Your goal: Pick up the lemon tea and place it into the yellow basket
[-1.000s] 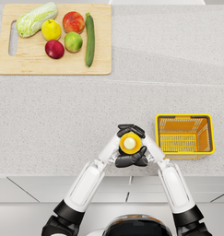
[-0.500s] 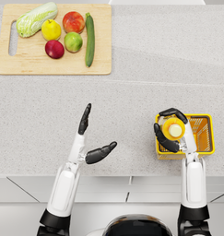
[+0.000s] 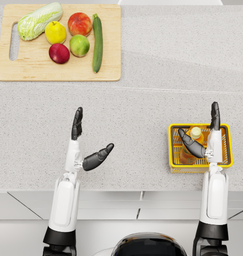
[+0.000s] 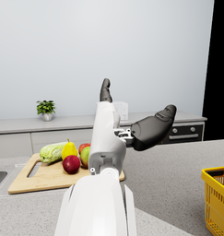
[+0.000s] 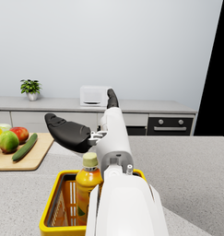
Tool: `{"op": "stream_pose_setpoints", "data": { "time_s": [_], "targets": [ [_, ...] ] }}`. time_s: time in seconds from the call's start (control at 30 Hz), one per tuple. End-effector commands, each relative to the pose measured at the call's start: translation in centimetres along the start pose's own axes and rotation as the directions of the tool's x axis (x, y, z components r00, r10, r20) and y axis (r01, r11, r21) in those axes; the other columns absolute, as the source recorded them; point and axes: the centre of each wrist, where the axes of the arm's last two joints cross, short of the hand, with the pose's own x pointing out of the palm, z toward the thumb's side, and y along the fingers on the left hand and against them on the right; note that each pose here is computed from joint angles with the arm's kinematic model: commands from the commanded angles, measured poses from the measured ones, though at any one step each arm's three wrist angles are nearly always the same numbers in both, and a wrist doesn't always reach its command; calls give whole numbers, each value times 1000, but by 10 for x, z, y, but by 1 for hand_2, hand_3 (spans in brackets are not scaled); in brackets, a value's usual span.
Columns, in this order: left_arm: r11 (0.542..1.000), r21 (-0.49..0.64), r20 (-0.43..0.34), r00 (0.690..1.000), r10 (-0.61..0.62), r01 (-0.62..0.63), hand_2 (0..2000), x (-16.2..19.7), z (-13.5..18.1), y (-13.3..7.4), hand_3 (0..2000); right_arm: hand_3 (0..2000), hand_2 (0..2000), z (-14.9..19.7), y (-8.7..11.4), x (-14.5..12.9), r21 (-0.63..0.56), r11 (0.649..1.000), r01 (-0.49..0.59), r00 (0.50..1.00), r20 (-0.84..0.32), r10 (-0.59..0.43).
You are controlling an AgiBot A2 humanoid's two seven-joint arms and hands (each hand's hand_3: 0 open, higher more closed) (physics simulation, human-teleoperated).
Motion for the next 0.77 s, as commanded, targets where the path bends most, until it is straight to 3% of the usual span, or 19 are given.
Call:
{"op": "stream_pose_setpoints", "data": {
  "time_s": [0.03,0.1,0.17,0.3,0.77],
  "targets": [
    [991,129,15,999,41,-42,0,-8,31,34,0,0,0,51,-5,7,-215,977,-17,1000,-7,16],
    [982,166,17,996,84,-86,0,-21,42,53,0,0,0,68,-16,-2,-297,954,24,1000,-5,-27],
    [975,174,17,991,136,-136,0,-37,46,60,0,0,0,67,-19,-15,-306,949,79,997,8,-80],
    [976,109,27,982,188,-190,0,-48,27,46,0,0,0,42,-15,-16,-233,968,93,996,12,-93],
    [977,90,29,982,189,-191,0,-48,21,43,0,0,0,37,-13,-15,-221,971,94,996,13,-93]
  ]
}}
